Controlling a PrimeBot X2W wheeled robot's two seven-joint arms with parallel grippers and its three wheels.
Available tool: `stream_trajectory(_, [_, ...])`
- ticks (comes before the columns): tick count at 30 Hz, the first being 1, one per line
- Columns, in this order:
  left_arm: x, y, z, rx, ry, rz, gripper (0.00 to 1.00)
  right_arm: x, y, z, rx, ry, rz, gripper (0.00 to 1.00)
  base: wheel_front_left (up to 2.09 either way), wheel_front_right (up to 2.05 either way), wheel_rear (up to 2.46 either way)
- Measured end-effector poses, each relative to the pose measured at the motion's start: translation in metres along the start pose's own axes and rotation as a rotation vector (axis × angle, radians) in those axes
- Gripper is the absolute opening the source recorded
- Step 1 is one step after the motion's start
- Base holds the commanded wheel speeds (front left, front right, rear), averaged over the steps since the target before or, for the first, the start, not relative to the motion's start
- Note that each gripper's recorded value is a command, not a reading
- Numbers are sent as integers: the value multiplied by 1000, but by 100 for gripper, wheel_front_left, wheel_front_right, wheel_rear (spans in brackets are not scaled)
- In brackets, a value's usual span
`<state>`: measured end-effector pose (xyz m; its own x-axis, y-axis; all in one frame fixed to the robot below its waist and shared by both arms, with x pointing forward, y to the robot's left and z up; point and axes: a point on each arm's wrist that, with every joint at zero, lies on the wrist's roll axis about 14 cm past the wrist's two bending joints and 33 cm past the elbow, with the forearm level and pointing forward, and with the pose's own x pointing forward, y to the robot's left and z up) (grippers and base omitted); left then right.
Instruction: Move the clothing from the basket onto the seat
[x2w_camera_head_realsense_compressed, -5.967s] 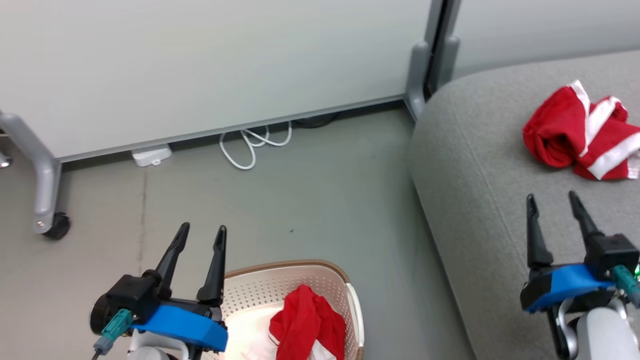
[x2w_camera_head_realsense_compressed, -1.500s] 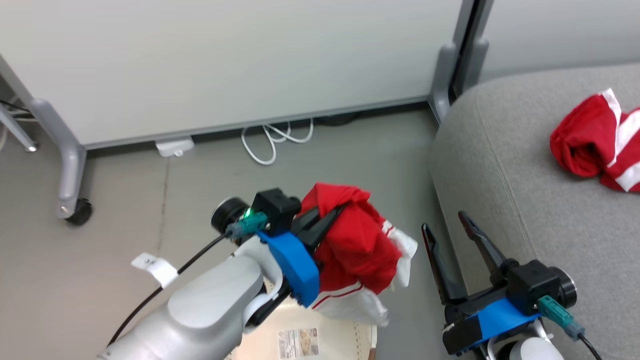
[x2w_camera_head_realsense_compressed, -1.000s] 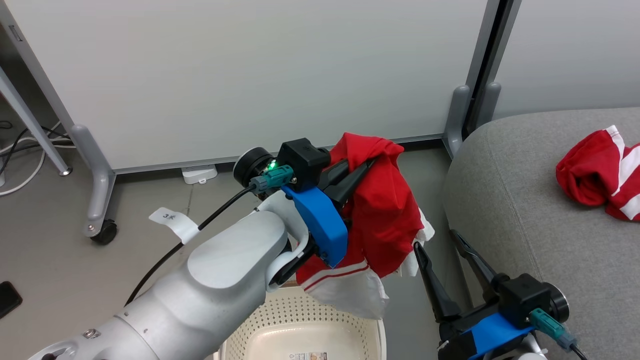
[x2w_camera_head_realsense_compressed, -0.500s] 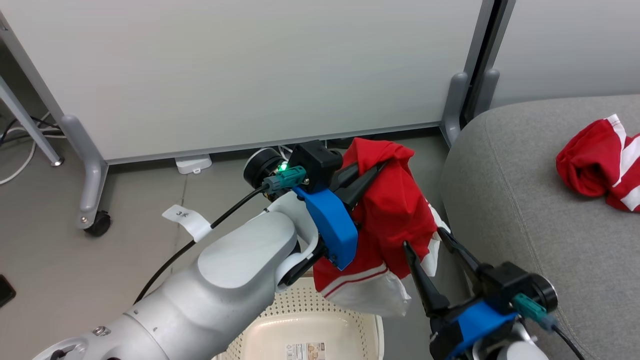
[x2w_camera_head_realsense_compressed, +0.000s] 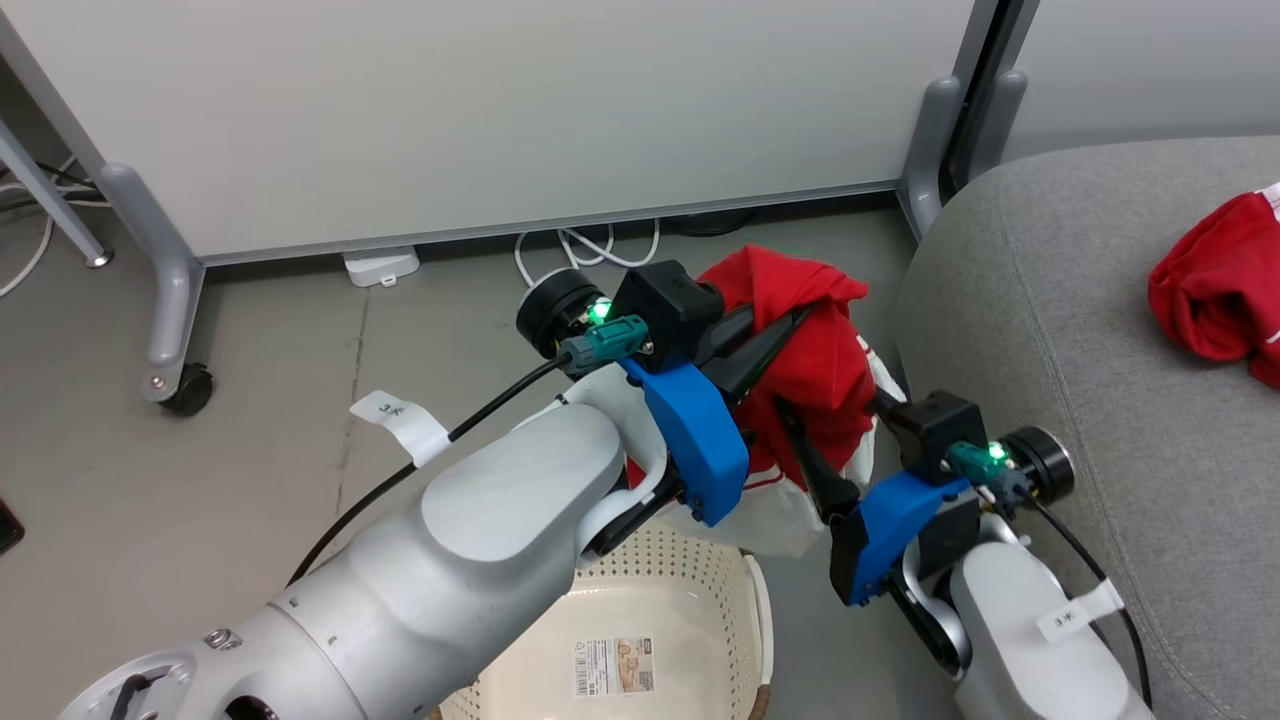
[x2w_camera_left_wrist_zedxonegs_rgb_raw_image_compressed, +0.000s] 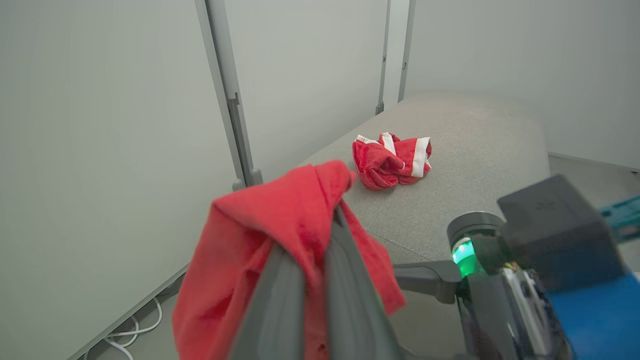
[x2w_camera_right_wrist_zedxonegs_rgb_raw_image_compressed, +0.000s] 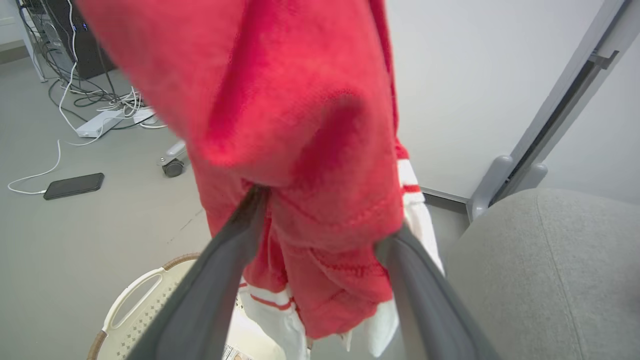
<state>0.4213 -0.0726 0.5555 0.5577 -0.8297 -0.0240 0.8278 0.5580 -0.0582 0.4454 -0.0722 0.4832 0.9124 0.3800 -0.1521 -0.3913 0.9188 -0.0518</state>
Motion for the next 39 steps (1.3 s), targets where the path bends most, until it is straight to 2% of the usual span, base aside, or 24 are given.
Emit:
stream_trajectory(10, [1,-1,-1,-4,3,-7,0,25,11,10,8,-32,63,100,0,0,0])
stream_trajectory(11, [1,-1,-1,-5,3,-7,0,26,11,10,11,-35,66,59,0,0,0])
stream_trajectory(12, [0,-1,0,-3,3,-7,0,27,11,10,13,-34,68,38,0,0,0])
stream_trajectory(13, [0,-1,0,-1,2,-7,0,27,11,11,14,-36,69,1,0,0,0])
stream_trajectory(28, [-2,-2,4,10,0,-2,0,26,2,13,49,-53,43,0,0,0,0])
stream_trajectory(29, [-2,-2,4,11,0,-1,25,25,2,13,53,-53,42,0,0,0,0])
stream_trajectory(31, [-2,-2,4,12,0,0,100,24,2,14,56,-55,40,0,0,0,0])
stream_trajectory(39, [-5,-2,3,13,3,9,100,22,1,16,67,-62,34,0,0,0,0])
